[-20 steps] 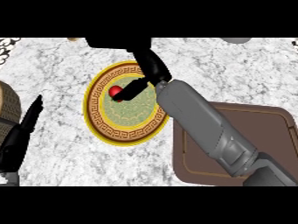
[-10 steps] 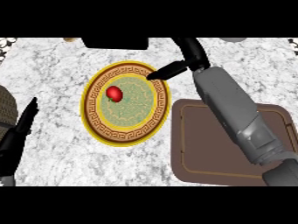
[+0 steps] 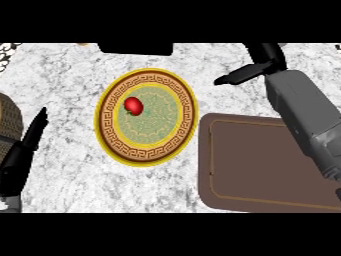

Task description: Pick the tomato from the tray and place it in the plate

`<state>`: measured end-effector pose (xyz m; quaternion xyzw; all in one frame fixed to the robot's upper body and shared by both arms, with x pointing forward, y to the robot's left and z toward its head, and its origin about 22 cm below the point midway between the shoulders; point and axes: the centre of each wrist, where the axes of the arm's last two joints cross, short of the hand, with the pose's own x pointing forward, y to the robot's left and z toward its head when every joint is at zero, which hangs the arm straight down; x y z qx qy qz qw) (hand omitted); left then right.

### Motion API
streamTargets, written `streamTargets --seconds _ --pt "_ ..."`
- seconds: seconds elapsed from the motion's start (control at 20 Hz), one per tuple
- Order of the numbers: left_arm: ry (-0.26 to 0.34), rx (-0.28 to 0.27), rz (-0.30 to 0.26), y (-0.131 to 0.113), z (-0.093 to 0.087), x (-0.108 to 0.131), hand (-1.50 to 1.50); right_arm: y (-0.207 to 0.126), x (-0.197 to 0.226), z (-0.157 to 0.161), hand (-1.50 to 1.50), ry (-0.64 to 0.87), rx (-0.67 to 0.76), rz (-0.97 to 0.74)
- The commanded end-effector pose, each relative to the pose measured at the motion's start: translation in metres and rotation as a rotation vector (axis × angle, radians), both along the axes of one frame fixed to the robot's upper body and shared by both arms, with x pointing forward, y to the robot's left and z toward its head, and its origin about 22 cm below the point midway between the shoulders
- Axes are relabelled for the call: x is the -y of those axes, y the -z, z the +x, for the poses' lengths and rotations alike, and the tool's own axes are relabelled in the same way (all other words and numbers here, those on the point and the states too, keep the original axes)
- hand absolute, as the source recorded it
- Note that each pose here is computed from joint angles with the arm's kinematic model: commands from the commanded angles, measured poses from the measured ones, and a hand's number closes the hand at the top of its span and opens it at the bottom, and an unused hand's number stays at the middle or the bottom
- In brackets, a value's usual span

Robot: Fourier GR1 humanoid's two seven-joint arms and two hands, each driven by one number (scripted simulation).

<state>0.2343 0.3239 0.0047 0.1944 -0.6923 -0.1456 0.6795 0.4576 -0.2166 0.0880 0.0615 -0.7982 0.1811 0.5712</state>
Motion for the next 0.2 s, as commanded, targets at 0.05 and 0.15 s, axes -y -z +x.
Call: streamTargets --seconds 0.05,0.15 --pt "0.015 -0.009 -0.008 0.003 -0.006 0.006 0.00 -0.001 0.029 0.000 -1.50 0.004 0.012 0.003" --pt "0.024 0.011 -0.003 0.003 -0.003 0.014 0.00 0.000 0.053 -0.003 -1.50 0.009 -0.002 0.005"
